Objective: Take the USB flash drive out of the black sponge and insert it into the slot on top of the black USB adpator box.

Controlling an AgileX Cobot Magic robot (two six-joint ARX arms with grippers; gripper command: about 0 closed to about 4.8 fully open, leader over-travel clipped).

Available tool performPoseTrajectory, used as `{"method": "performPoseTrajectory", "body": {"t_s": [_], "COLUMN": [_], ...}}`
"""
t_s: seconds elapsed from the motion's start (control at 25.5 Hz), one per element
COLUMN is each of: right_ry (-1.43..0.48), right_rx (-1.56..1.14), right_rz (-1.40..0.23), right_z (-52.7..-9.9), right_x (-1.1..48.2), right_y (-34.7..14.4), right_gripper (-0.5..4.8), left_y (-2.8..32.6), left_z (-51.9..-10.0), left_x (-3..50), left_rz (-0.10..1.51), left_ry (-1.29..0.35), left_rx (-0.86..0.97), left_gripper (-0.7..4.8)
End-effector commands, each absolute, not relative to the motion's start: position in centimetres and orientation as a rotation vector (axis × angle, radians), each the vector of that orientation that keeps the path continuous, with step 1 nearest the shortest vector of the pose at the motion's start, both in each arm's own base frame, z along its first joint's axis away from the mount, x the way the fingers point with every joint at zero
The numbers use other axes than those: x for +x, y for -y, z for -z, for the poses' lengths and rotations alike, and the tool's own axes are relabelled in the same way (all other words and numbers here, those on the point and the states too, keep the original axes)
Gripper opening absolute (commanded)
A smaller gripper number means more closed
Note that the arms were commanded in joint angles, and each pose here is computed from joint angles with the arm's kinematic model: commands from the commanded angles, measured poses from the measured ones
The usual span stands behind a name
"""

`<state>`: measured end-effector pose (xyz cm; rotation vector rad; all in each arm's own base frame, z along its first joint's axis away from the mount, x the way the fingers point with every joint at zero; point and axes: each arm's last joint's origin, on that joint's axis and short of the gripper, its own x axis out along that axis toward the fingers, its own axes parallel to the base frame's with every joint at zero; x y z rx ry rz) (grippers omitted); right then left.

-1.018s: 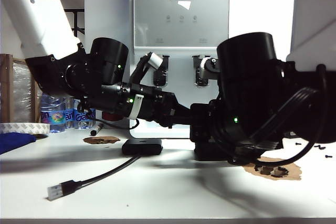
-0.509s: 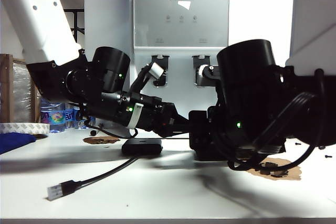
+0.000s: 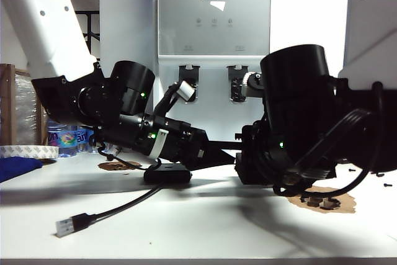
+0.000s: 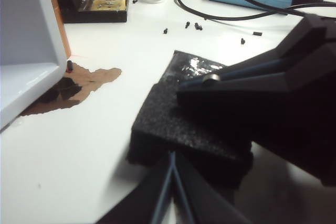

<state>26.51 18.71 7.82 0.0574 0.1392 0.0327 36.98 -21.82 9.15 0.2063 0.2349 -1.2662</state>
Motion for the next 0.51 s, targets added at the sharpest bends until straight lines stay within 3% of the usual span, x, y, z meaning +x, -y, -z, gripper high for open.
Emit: {"method": "performPoseTrajectory", "body": {"t_s": [0.04,0.27,0.51], "right_ry": [-0.126,-0.134,-0.144], "right_rx": [0.093,0.094,0.147], "right_rz": [-0.061,-0.078,-0.091], "right_z": [-8.1,-8.0,-7.9], "right_x": [26.6,26.6,26.5], "right_y": [-18.8,-18.8,-18.8], "right_gripper": [-0.03,-0.03,-0.02], "left_y": [21.8,21.3,22.0], "left_z": [-9.6,-10.7,-10.9], "left_x": [37.2,38.0,37.6], "left_rz": [1.258,1.169,1.223], "left_ry": [-0.197,-0.080,-0.102], "left_rx": [0.216,0.236,0.172], "left_gripper": [-0.05,-0.05,-0.05]}}
